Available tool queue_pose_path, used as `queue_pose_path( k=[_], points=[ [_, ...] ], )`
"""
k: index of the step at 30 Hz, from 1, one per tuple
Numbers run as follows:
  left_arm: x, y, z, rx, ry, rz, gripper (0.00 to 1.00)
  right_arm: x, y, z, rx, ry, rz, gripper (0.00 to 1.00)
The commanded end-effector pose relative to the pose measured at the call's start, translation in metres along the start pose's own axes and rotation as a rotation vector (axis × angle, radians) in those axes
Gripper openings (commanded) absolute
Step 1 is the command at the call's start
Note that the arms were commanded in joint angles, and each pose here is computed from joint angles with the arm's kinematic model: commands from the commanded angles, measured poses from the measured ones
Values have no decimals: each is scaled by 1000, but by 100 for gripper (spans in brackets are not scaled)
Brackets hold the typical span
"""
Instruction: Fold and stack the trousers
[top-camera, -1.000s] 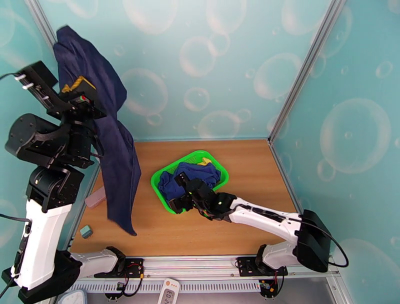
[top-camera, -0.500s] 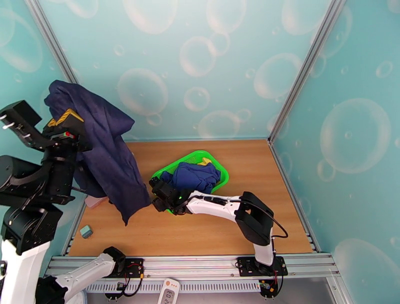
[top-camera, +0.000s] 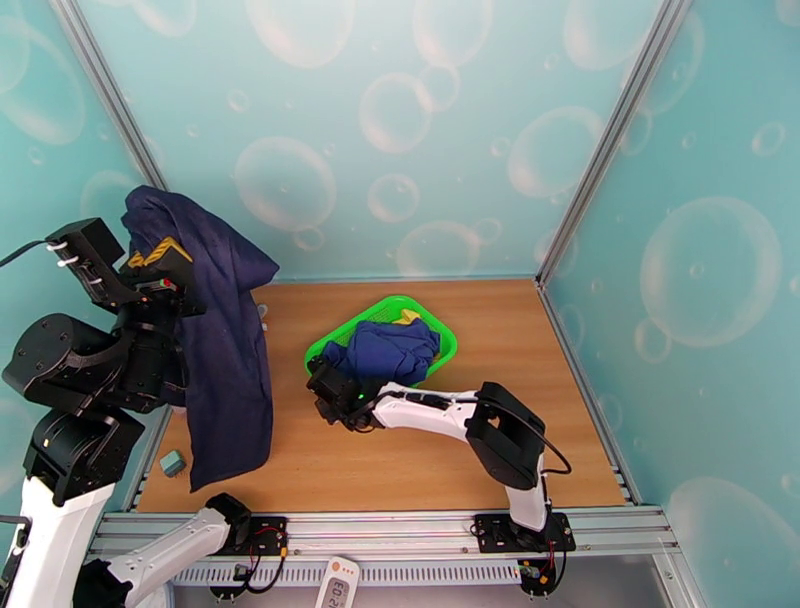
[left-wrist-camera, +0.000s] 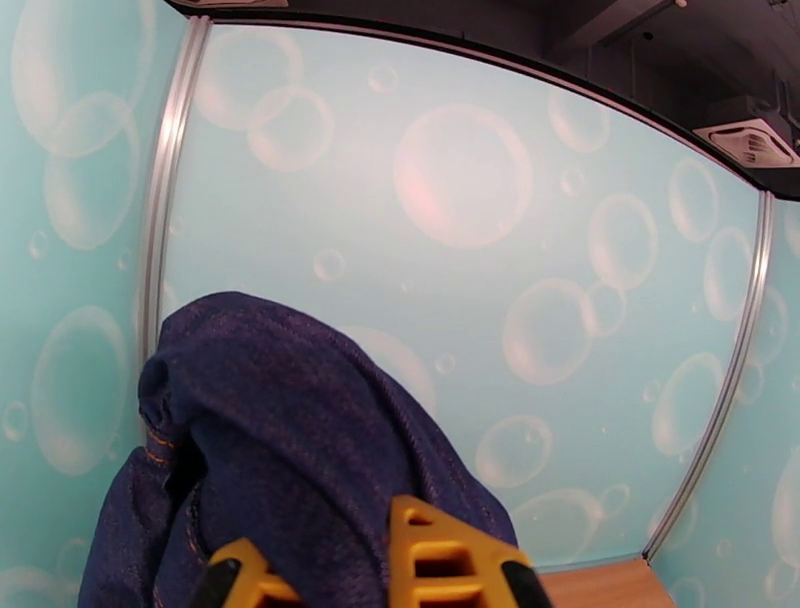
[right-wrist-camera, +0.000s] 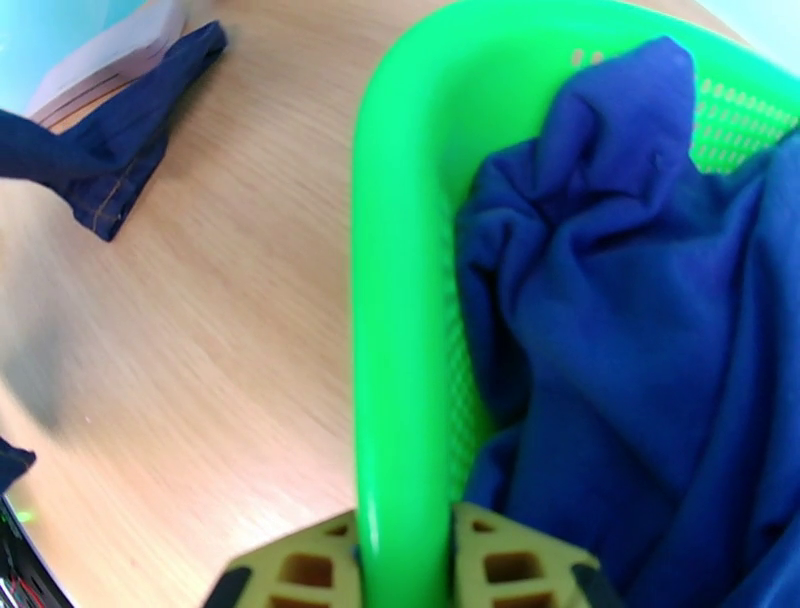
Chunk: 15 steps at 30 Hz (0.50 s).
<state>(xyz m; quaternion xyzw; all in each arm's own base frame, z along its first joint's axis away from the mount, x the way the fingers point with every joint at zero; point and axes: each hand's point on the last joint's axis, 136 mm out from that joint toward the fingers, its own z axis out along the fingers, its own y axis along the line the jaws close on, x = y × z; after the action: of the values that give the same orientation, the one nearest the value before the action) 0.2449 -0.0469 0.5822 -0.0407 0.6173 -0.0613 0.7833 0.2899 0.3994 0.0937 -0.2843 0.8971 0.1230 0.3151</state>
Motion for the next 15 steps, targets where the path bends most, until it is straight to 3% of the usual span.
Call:
queue_pose_path(
  k=[1,5,15],
  points=[
    [-7,-24,-4,147,-44,-37,0,-5,-66,-12,55,-30,206,13],
    [17,-47,-2,264,-1,-41,0,-13,-132,-17,73,-76,340,12],
    [67,-93,-16,484,76,34,0,-54,-276,-4,235,-179,442,12]
  ],
)
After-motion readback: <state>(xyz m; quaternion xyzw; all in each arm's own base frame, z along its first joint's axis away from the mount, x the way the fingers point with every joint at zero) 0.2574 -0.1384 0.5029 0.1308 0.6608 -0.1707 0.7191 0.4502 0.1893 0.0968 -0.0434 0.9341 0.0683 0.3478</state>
